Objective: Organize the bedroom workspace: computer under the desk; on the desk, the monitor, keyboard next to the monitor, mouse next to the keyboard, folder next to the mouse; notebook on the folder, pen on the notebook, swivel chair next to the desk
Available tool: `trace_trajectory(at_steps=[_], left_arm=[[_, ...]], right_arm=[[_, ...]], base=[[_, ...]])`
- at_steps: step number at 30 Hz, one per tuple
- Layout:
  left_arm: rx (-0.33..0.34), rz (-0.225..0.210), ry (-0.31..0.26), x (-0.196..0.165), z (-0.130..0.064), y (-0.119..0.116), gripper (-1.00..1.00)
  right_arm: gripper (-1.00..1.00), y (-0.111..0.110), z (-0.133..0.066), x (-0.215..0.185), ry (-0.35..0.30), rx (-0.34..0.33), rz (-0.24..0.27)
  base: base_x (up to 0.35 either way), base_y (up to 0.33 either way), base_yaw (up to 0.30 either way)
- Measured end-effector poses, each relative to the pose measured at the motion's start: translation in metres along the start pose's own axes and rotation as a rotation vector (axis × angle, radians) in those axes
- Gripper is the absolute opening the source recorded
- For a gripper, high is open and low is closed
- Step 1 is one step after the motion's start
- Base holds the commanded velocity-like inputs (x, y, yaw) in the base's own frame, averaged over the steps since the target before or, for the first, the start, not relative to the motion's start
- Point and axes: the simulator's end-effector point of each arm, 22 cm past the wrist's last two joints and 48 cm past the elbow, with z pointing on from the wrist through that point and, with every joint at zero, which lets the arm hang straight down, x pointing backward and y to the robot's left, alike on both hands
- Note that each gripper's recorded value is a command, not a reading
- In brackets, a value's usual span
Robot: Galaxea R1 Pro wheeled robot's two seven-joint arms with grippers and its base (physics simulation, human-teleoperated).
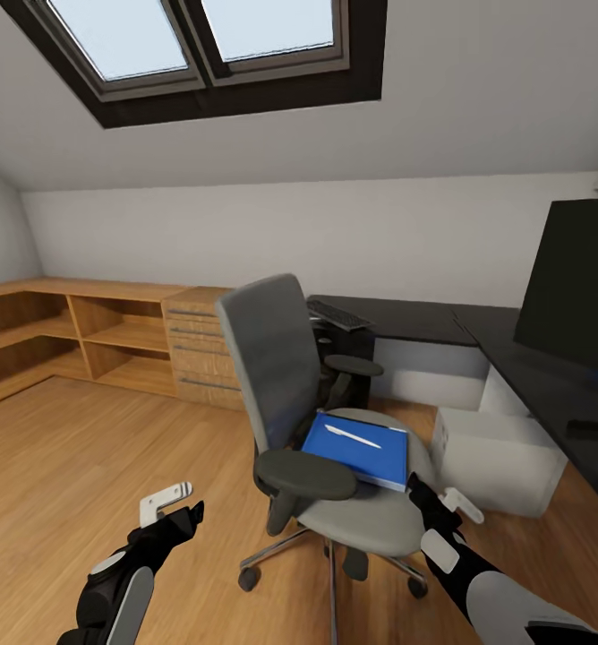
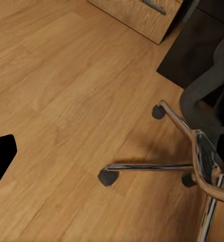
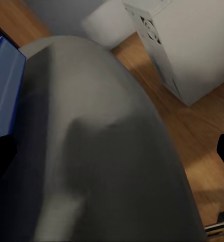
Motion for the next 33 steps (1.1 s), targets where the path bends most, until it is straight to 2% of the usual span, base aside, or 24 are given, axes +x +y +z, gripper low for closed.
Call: trace_trajectory(at_steps=[10,33], left_arm=[[0.001,0.000,0.000,-0.020,-0.008,-0.007,1.00],[0.000,0.002,0.003,-0.020,-0.007,-0.006,1.00]], right_arm=[[1.00,0.013,-0.003,-0.019,-0.002,0.002,0.001],[1.00,0.013,-0.003,-0.019,-0.004,0.003,0.001]], base=[[0.000,0.000,0.000],[0.000,0.000,0.000]])
